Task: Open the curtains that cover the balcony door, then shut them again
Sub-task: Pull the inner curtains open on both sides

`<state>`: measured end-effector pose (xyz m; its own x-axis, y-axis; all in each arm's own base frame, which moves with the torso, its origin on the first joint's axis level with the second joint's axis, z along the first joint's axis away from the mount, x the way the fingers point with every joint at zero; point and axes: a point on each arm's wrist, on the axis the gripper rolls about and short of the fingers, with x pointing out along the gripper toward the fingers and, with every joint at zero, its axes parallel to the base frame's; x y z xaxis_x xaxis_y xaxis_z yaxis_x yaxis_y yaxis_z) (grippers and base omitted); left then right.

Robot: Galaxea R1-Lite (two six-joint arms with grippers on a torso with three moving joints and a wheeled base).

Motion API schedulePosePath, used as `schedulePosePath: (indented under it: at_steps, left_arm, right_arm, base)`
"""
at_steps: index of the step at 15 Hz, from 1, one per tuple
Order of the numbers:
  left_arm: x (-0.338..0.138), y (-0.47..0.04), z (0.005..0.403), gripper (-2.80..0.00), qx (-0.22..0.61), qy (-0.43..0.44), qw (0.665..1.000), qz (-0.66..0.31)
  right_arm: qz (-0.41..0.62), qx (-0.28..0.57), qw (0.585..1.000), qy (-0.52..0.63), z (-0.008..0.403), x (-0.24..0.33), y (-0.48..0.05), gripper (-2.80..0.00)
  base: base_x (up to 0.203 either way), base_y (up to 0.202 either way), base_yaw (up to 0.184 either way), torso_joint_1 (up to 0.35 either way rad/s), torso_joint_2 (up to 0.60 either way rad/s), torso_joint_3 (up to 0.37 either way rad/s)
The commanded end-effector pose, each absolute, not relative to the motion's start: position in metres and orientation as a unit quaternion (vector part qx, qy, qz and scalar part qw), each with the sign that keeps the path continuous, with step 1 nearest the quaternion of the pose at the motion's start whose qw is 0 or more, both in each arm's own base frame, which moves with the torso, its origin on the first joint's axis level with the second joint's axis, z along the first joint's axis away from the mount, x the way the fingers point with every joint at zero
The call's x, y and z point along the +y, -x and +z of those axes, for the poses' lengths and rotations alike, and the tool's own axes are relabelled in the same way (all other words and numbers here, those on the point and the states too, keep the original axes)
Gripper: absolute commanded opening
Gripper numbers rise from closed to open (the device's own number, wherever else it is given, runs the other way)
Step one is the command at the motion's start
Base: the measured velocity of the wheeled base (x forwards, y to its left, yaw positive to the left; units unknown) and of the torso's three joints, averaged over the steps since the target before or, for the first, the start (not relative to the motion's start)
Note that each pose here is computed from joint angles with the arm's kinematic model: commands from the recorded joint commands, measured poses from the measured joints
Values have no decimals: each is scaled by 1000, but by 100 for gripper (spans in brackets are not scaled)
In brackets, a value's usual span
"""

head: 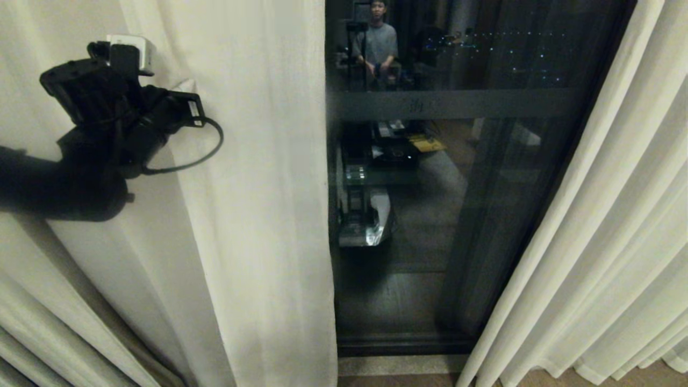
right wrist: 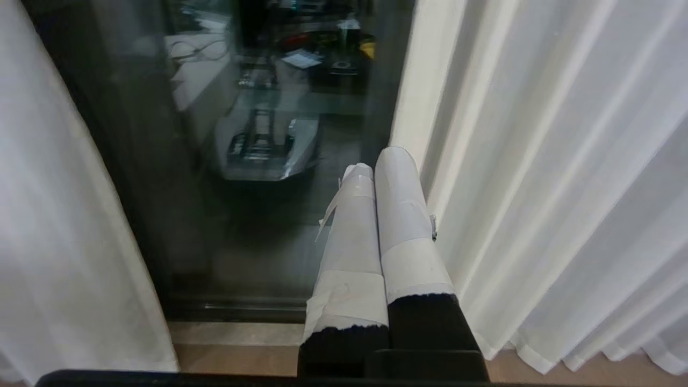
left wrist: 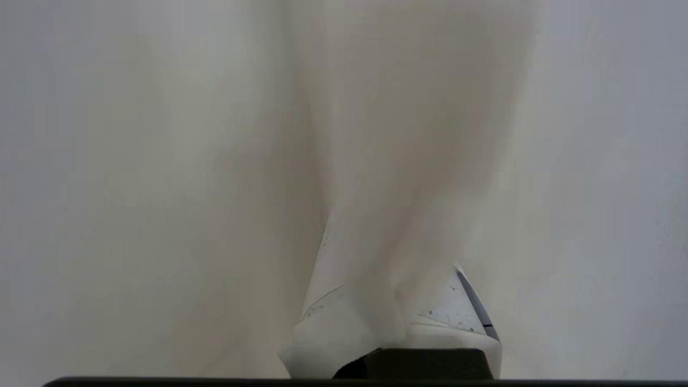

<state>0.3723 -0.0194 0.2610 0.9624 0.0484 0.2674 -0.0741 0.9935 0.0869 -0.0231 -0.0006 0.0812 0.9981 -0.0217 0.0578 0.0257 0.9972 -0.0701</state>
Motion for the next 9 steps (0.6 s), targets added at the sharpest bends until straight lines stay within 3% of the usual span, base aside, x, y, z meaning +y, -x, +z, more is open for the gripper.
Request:
schedulePosePath:
  at_steps: [1, 9]
  left_arm:
    - [-19, -373, 261, -280, -137, -47, 989, 30]
    - [36, -369, 269, -280, -148, -32, 986, 70]
  right_arm:
    - [-12, -29, 999, 36, 81, -1, 23, -280]
    - [-12, -29, 999, 36, 81, -1, 23, -280]
  base:
    - [0, 0, 0, 0, 0, 0]
    - [0, 0, 0, 0, 0, 0]
